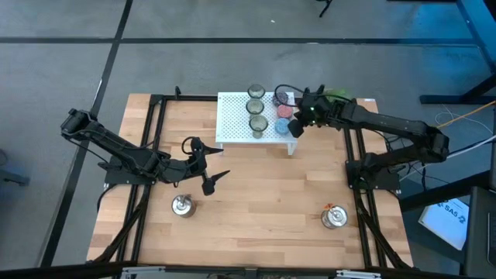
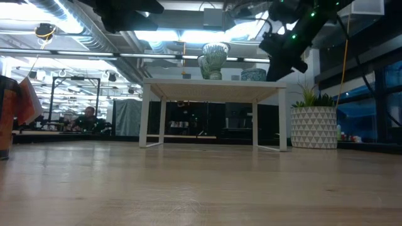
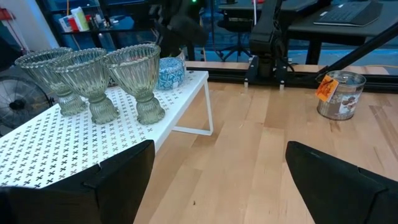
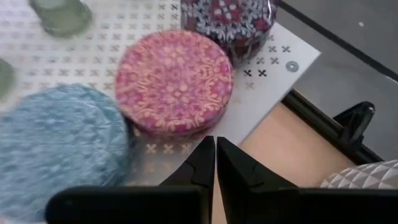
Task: Pick & Place candle stick holders
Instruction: Adjust the red patterned scented candle on the shelf, then put the left silver scented candle on the shelf
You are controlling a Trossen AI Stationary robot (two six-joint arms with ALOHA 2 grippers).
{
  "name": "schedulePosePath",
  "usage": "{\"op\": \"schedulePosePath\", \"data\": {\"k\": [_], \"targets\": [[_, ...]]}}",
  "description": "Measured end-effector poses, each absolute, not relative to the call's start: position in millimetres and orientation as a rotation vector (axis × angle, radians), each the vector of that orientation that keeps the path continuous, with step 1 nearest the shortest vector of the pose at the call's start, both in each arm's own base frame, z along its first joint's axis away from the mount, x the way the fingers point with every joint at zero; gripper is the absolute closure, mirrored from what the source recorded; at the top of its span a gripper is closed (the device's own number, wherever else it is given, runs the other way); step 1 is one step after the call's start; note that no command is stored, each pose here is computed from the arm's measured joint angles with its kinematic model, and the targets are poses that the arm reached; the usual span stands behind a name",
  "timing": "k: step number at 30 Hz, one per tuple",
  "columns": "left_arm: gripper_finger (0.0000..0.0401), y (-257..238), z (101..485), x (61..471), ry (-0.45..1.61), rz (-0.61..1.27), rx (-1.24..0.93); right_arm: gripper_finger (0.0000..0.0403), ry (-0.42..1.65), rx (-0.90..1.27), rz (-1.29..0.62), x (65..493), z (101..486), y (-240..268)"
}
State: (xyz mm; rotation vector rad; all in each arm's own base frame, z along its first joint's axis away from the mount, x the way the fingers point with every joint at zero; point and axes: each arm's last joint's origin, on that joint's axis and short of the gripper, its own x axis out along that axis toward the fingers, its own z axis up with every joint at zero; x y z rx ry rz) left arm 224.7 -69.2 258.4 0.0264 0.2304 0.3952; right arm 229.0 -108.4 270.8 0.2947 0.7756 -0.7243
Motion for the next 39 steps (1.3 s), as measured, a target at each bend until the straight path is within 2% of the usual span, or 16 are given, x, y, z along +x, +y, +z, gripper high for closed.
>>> {"op": "schedulePosePath", "data": {"k": [5,19,26,32,39], "targets": [[0.004,-69.2,258.4,224.7,0.231,0.395,0.027,0.0385,0.79,0.279,-0.758,235.7,263.4,-112.4],[0.004,-69.2,258.3,224.7,0.232,0.395,0.027,0.0384,0.756,0.278,-0.7,239.2,266.0,-112.3],[0.004,-69.2,258.2,224.6,0.235,0.393,0.043,0.0384,0.824,0.271,-0.645,220.6,294.9,-101.2],[0.004,-69.2,258.2,224.6,0.235,0.393,0.044,0.0384,0.827,0.341,-0.452,193.5,325.4,-77.3],[0.004,-69.2,258.2,224.6,0.233,0.395,0.033,0.0384,0.737,0.376,-0.208,163.4,337.4,-41.0]]}}
